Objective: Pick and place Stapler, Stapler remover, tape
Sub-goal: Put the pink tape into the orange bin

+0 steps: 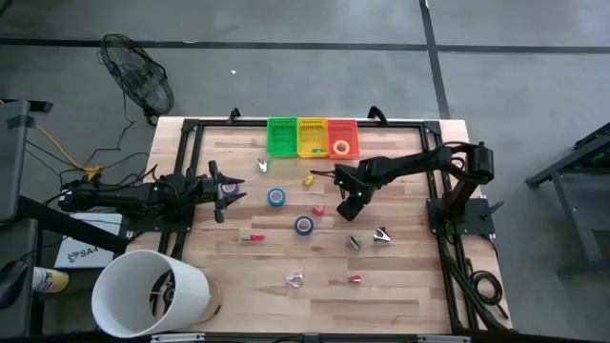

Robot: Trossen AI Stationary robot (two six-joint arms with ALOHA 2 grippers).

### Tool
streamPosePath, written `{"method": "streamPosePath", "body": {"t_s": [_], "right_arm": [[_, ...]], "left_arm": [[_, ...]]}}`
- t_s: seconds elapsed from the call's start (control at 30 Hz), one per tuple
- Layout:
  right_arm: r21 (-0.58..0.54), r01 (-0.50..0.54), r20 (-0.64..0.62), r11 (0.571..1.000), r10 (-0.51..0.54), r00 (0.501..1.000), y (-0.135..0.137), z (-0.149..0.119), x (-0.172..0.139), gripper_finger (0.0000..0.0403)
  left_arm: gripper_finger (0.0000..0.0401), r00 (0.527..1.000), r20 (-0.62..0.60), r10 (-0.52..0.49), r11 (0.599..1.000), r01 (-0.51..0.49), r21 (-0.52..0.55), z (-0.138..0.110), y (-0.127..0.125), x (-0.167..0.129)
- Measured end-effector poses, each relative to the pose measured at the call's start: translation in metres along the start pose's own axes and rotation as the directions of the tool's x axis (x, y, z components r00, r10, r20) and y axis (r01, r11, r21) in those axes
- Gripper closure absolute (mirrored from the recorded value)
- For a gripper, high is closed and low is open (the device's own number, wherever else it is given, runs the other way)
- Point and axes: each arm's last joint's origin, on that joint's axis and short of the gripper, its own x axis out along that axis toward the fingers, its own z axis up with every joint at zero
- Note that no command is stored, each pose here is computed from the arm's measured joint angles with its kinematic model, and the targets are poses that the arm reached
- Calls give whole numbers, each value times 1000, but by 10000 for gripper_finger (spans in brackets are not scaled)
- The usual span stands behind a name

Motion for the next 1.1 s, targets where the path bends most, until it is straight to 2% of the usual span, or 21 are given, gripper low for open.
{"method": "streamPosePath", "body": {"t_s": [0.13,0.37,0.53,0.67,0.73,0.87,1.1], "right_arm": [[17,-4,20,1000,3,1000,-1,4,-13,372],[30,68,149,997,-72,986,-14,40,-73,372],[97,133,270,986,-155,950,-42,74,-120,372],[209,189,330,960,-251,910,-72,97,-141,372],[259,205,332,944,-286,899,-87,107,-143,372],[316,205,294,926,-301,907,-110,128,-131,371],[372,198,272,907,-311,911,-132,168,-111,370]], "left_arm": [[222,1000,-1,0,1000,0,0,0,0,0],[222,1000,0,1,1000,-1,0,0,0,0],[222,1000,-1,1,1000,-1,0,0,0,0],[222,1000,-1,1,1000,-1,0,0,0,0],[222,1000,0,1,1000,-1,0,0,0,0],[222,1000,0,1,1000,-1,0,0,0,0],[222,1000,0,2,1000,-2,0,0,0,0]]}}
